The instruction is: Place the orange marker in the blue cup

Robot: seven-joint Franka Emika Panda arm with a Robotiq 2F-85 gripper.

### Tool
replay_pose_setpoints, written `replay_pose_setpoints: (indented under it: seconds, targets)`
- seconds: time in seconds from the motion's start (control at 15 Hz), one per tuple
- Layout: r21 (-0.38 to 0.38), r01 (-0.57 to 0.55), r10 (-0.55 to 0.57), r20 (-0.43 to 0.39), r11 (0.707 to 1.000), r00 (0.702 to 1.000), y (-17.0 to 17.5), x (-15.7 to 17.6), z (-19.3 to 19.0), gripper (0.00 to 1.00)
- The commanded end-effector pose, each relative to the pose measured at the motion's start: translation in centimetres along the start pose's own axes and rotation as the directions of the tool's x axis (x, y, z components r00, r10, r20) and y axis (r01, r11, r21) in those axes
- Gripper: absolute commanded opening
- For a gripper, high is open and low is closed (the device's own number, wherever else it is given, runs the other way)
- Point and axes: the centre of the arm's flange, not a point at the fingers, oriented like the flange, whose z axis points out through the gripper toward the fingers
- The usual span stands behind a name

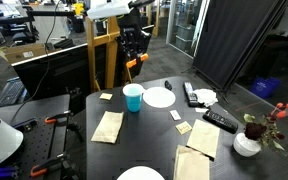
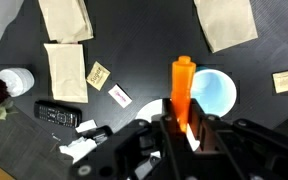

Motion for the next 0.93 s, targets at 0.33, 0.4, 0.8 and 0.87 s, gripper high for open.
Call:
replay_pose_setpoints:
  seconds: [0.33, 0.4, 0.8, 0.87]
  targets:
    - [0.021, 0.322, -0.322, 0.129, 0.947, 0.938, -3.3, 5.0, -1.9, 0.05]
    - [0.021, 0.356, -0.355, 0.150, 0.934, 0.923, -3.9, 5.4, -1.8, 0.05]
    - [0.021, 0.540, -0.528, 0.243, 0.842, 0.814, -8.0, 8.2, -0.7, 0.05]
    - [0.022, 0.562, -0.548, 0.256, 0.827, 0.797, -8.5, 8.4, -0.4, 0.05]
